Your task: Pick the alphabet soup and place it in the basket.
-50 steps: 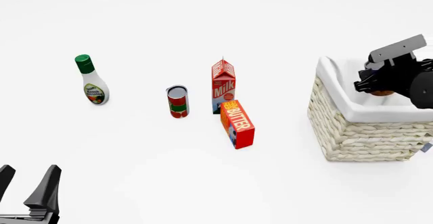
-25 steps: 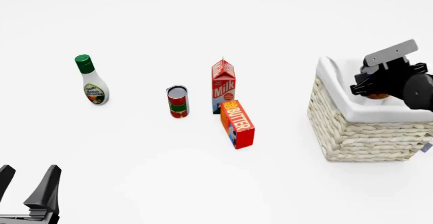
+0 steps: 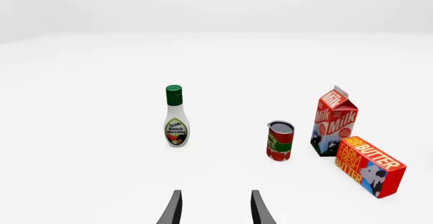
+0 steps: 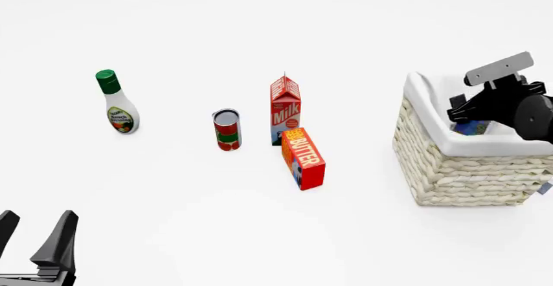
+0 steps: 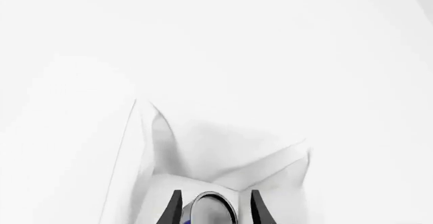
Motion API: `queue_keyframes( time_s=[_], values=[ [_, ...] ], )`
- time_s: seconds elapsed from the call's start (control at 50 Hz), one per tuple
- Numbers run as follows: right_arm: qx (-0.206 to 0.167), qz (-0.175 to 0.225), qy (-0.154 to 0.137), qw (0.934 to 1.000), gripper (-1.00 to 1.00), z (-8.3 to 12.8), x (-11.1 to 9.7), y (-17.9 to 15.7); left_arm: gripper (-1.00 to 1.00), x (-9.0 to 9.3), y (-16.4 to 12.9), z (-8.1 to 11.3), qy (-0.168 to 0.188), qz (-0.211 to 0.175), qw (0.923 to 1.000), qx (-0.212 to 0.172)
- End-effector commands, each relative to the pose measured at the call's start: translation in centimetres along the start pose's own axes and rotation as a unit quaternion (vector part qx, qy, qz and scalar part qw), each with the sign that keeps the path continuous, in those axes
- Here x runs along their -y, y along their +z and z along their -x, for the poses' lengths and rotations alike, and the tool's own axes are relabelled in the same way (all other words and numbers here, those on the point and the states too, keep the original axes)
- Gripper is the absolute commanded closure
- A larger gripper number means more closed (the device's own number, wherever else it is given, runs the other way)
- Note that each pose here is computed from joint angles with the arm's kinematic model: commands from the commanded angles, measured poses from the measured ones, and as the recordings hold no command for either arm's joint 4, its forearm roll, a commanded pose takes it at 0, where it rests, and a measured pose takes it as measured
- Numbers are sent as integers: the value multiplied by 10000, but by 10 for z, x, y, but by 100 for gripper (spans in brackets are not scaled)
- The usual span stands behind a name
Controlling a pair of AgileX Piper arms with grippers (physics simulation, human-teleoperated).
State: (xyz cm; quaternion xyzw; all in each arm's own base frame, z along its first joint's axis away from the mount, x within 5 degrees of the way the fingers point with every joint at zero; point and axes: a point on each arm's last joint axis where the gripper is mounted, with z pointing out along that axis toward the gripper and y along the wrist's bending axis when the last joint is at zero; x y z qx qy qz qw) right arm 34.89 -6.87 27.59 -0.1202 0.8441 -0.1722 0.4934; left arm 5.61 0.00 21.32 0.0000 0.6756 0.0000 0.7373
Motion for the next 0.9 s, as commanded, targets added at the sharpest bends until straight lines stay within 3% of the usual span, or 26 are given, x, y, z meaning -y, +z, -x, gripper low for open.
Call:
queue_keyframes(
  time_s=[0.02, 0.58, 0.74, 0.9],
  values=[
    [49, -45, 55, 10000, -100, 2, 3, -2, -100, 0, 0, 0, 0, 0, 10000, 0],
    [180, -79, 108, 9997, -100, 13, 6, -14, -100, 0, 0, 0, 0, 0, 10000, 0],
    [526, -191, 172, 9983, -100, 36, 13, -42, -100, 0, 0, 0, 0, 0, 10000, 0],
    [1096, -339, 297, 9930, -100, 64, 21, -98, -100, 0, 0, 0, 0, 0, 10000, 0]
  ],
)
